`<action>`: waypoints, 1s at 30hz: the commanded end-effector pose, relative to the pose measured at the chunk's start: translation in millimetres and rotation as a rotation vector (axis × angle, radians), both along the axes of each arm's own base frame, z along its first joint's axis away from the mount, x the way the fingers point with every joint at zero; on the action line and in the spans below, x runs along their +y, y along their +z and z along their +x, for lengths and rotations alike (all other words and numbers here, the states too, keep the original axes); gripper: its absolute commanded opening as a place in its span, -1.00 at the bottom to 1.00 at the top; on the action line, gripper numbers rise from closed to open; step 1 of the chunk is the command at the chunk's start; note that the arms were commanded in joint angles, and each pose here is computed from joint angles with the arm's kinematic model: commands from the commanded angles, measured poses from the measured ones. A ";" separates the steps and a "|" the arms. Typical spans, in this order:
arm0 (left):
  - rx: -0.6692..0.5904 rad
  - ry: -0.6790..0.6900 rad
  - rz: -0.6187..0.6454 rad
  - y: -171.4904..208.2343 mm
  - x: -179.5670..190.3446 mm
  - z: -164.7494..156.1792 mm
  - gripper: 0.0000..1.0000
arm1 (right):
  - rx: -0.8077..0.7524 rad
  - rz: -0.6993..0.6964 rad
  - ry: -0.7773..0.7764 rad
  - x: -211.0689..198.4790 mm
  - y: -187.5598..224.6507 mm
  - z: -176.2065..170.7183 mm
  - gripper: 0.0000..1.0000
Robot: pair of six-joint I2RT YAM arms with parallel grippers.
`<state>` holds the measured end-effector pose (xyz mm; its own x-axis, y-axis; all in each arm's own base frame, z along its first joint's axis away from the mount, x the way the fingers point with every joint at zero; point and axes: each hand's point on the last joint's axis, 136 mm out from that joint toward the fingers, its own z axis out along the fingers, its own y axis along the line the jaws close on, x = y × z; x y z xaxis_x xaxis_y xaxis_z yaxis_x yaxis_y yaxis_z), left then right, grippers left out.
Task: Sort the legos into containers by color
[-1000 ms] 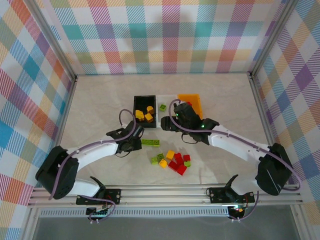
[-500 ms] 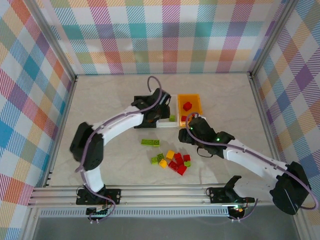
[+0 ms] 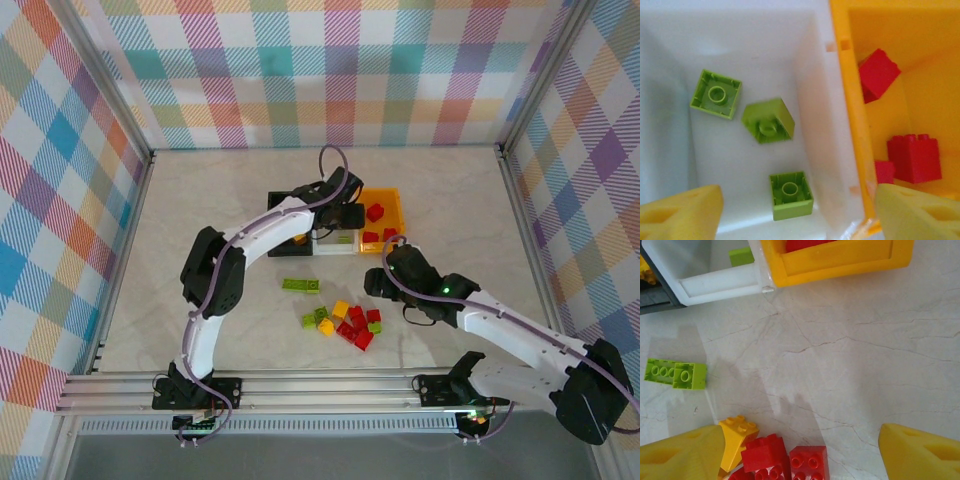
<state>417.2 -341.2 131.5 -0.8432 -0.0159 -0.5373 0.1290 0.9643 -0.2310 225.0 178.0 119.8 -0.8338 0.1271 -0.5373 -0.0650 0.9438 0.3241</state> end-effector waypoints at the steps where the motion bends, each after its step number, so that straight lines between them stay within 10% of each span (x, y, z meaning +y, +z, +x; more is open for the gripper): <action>1: -0.093 -0.046 -0.101 70.5 -5.6 -25.5 0.79 | 0.046 0.014 0.109 14.5 -10.6 -8.4 0.59; 16: -0.042 0.106 -0.079 33.9 151.3 -184.2 1.00 | 0.143 -0.150 0.465 91.3 -51.8 -19.2 0.53; 30: -0.014 0.237 -0.049 15.6 205.8 -206.2 1.00 | 0.229 -0.455 0.572 78.9 -81.8 -36.0 0.49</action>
